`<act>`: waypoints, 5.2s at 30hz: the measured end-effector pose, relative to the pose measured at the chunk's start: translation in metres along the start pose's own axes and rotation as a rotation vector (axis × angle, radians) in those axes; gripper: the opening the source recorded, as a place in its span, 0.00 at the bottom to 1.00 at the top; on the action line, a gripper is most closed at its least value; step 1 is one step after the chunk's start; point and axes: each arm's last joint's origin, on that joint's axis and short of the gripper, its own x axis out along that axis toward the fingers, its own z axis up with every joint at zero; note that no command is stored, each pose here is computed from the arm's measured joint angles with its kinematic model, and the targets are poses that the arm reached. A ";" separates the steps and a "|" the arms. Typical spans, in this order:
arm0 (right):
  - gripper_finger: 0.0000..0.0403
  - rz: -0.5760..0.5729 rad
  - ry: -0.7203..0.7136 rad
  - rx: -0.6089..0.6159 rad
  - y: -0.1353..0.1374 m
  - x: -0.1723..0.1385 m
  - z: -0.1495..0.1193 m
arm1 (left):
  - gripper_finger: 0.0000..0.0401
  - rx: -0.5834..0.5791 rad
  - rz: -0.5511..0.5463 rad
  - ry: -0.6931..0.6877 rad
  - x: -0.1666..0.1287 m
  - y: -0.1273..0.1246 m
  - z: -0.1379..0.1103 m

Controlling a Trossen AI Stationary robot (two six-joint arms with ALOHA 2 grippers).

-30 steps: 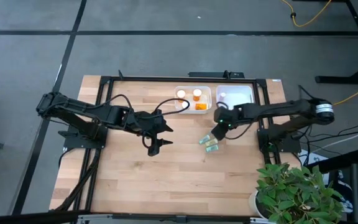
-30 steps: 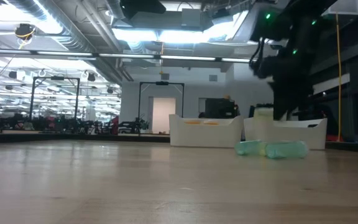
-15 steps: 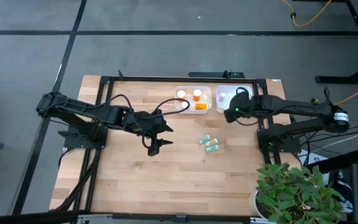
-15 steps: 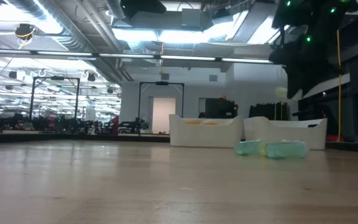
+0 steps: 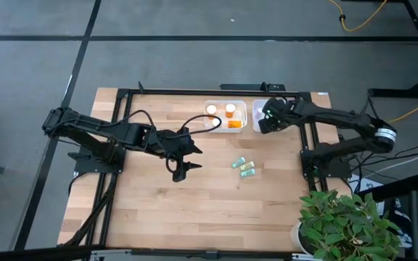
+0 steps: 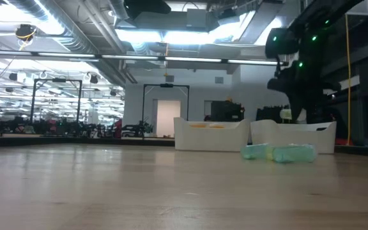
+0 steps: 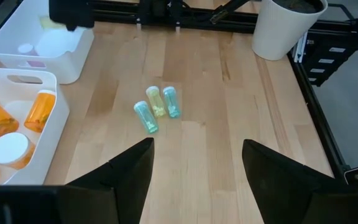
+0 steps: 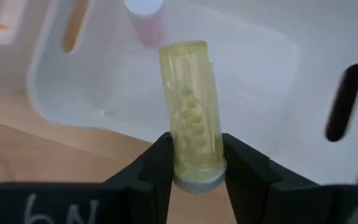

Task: Pick and place medicine bottles into bin by pill shape (circle, oval)
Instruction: Put the yellow tablet bottle into the right white bin, then put the blue tablet bottle into the right white bin

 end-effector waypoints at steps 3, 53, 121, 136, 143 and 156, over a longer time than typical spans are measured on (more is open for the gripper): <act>0.30 -0.026 0.013 0.011 0.003 0.012 0.005 | 0.59 0.000 0.000 0.000 0.000 0.000 0.000; 0.47 0.662 -0.149 -0.424 0.052 -0.059 -0.031 | 0.59 0.006 -0.013 0.002 -0.001 -0.004 -0.001; 0.23 0.373 -0.118 -0.755 0.137 0.006 -0.082 | 0.59 0.004 -0.017 0.002 -0.001 -0.006 -0.001; 0.24 -0.033 -0.307 -0.287 0.043 -0.048 -0.020 | 0.59 0.006 0.013 -0.006 -0.001 -0.005 -0.001; 0.24 0.030 -0.242 -0.182 0.025 -0.015 0.006 | 0.59 0.011 0.035 -0.011 -0.001 -0.004 -0.001; 0.24 0.021 -0.178 -0.098 0.013 0.038 0.012 | 0.59 0.006 0.035 -0.010 -0.001 -0.004 -0.001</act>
